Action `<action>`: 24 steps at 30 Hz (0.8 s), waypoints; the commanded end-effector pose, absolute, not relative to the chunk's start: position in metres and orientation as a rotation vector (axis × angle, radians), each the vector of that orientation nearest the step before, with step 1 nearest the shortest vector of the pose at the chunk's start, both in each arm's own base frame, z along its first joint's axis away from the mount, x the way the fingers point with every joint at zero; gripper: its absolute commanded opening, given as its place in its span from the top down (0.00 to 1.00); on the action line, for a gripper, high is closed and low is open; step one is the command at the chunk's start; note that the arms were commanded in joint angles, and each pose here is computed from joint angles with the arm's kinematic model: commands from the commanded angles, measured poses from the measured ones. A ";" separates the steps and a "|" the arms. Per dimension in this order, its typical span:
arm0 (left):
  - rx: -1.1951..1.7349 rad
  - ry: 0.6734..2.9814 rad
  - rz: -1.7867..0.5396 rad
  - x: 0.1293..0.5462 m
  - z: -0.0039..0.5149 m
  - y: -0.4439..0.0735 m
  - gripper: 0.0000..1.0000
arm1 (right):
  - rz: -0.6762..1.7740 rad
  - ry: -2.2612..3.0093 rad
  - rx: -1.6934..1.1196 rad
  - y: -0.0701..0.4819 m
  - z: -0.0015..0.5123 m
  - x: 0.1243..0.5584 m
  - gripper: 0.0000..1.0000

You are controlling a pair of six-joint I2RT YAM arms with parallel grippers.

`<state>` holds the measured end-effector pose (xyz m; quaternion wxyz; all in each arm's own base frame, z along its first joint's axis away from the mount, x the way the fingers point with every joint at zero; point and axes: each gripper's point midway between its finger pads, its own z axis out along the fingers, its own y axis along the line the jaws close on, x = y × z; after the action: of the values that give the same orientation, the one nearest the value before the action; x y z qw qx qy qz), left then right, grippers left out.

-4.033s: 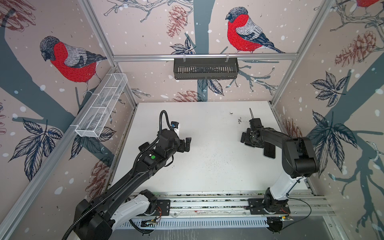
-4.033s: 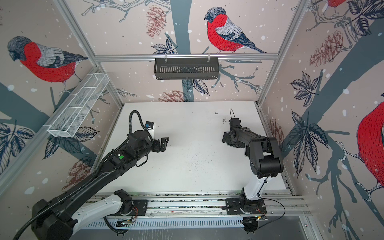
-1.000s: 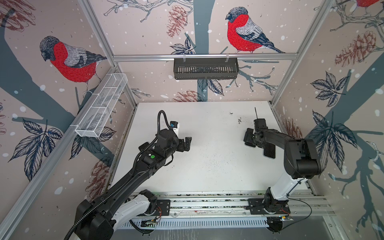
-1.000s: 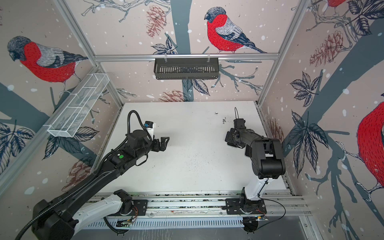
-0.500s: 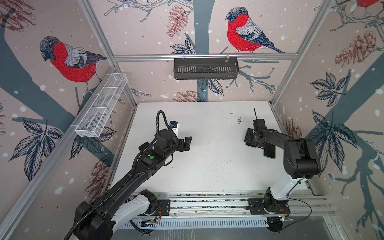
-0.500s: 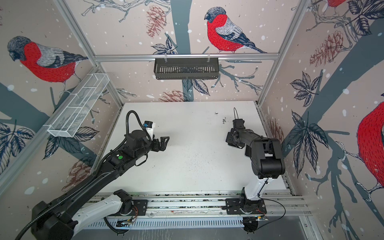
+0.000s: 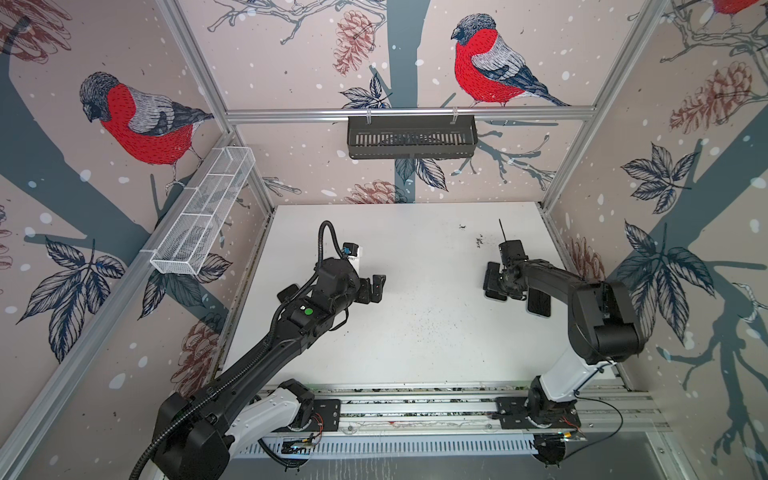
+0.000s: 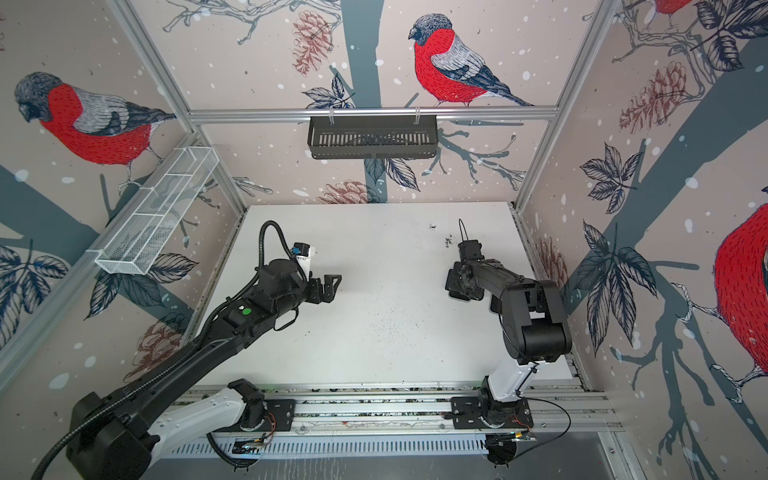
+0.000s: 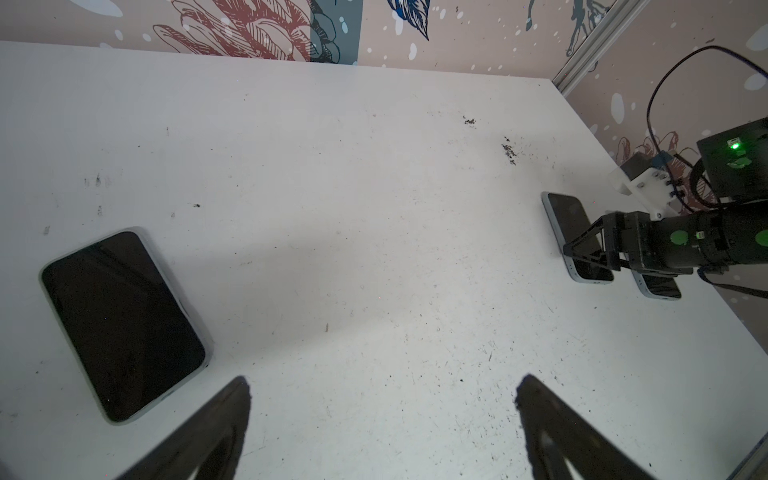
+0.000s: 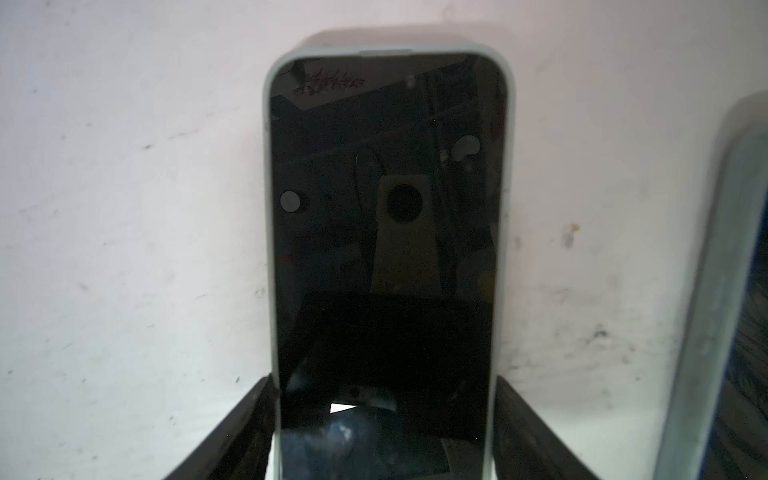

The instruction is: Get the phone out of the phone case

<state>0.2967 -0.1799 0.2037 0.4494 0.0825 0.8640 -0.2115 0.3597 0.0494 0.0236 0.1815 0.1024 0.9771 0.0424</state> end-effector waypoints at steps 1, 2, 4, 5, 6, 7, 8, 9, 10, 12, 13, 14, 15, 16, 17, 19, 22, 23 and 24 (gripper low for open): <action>0.183 2.098 -0.667 0.297 0.208 -0.197 0.01 | 0.166 2.753 0.222 0.070 0.030 0.358 0.41; 0.179 2.096 -0.696 0.297 0.206 -0.200 0.01 | 0.168 2.748 0.196 0.076 0.032 0.358 0.41; 0.178 2.099 -0.757 0.296 0.202 -0.210 0.02 | 0.180 2.734 0.155 0.088 0.035 0.358 0.42; 0.176 2.103 -0.775 0.296 0.200 -0.215 0.03 | 0.191 2.725 0.132 0.094 0.037 0.358 0.43; 0.178 2.106 -0.801 0.296 0.198 -0.220 0.03 | 0.201 2.715 0.106 0.102 0.039 0.358 0.43; 0.176 2.104 -0.829 0.296 0.197 -0.225 0.03 | 0.208 2.705 0.083 0.108 0.042 0.357 0.43; 0.173 2.102 -0.852 0.297 0.196 -0.229 0.03 | 0.217 2.692 0.063 0.114 0.044 0.358 0.43; 0.172 2.098 -0.877 0.297 0.194 -0.234 0.03 | 0.229 2.679 0.031 0.121 0.047 0.357 0.44; 0.167 2.094 -0.901 0.298 0.193 -0.238 0.03 | 0.243 2.663 0.003 0.128 0.050 0.357 0.44; 0.153 2.092 -0.942 0.299 0.190 -0.245 0.03 | 0.260 2.647 -0.030 0.137 0.052 0.355 0.45; 0.148 2.093 -0.961 0.300 0.187 -0.248 0.04 | 0.270 2.646 -0.035 0.140 0.052 0.354 0.45; 0.146 2.093 -0.974 0.301 0.186 -0.252 0.04 | 0.275 2.644 -0.038 0.141 0.052 0.354 0.46; 0.146 2.097 -0.983 0.301 0.184 -0.255 0.04 | 0.284 2.646 -0.048 0.144 0.051 0.353 0.47; 0.145 2.101 -0.988 0.301 0.182 -0.258 0.05 | 0.293 2.647 -0.061 0.146 0.051 0.352 0.47; 0.145 2.105 -0.992 0.302 0.181 -0.260 0.05 | 0.289 2.652 -0.067 0.147 0.049 0.351 0.47; 0.146 2.109 -1.000 0.303 0.179 -0.265 0.05 | 0.282 2.669 -0.085 0.149 0.045 0.348 0.48; 0.138 2.111 -1.004 0.303 0.176 -0.268 0.05 | 0.267 2.696 -0.117 0.153 0.038 0.342 0.48; 0.136 2.114 -1.006 0.303 0.175 -0.269 0.05 | 0.255 2.710 -0.129 0.154 0.034 0.339 0.48; 0.133 2.115 -1.008 0.304 0.174 -0.269 0.05 | 0.239 2.723 -0.141 0.156 0.031 0.337 0.48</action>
<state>0.2967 -0.2627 0.1581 0.3659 0.0591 0.8498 -0.3748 0.3386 0.1525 0.0345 0.2054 -0.0381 0.9734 0.0945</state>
